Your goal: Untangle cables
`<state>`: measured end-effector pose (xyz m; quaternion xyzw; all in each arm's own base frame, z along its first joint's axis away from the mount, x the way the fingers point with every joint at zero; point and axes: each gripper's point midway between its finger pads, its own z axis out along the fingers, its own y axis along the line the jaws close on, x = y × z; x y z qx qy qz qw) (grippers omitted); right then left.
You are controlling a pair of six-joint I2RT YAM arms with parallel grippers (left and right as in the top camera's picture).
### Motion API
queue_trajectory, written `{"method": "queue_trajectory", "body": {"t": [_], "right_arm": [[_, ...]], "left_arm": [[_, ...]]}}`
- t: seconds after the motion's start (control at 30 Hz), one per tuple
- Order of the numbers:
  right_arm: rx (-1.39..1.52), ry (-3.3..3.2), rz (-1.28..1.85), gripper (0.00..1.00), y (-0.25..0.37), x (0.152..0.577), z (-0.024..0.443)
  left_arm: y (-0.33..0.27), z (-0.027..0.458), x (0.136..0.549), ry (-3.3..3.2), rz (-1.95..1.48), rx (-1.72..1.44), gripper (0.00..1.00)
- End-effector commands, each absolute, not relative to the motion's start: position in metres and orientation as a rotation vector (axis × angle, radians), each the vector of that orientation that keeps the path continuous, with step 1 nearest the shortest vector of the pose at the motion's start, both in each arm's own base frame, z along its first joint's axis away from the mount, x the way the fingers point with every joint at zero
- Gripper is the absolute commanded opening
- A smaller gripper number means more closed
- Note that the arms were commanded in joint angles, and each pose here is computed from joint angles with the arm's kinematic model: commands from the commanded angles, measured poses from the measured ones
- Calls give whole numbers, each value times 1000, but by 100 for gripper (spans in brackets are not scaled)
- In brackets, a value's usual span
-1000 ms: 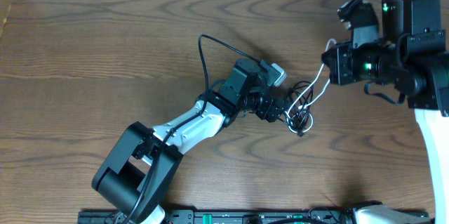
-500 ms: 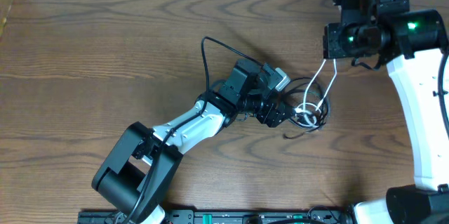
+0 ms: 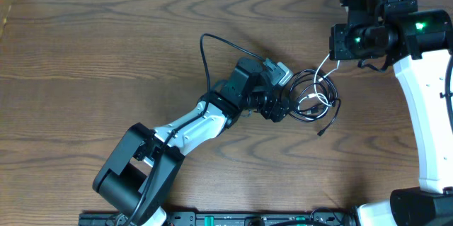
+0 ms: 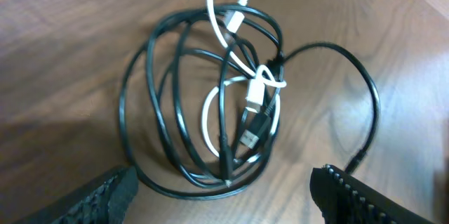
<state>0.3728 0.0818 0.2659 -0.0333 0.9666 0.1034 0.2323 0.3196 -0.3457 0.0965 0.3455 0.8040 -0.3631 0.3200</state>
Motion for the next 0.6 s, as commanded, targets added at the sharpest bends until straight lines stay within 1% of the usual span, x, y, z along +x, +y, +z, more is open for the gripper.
{"method": "queue_trajectory", "body": {"t": [0.0, 0.1, 0.3, 0.47, 0.57], "right_arm": [[-84, 2630, 320, 1, 84, 372, 276], [-94, 2629, 353, 1, 88, 371, 277], [-115, 2627, 408, 1, 95, 369, 278], [-125, 2633, 413, 1, 96, 367, 277], [-125, 2633, 413, 1, 96, 367, 277]], "left_arm": [[-343, 86, 330, 2115, -885, 891, 83], [-346, 84, 334, 2092, -888, 889, 83], [-351, 56, 336, 2128, -919, 873, 83], [-359, 62, 339, 2060, -965, 886, 82], [-362, 69, 342, 2022, -968, 884, 75]]}}
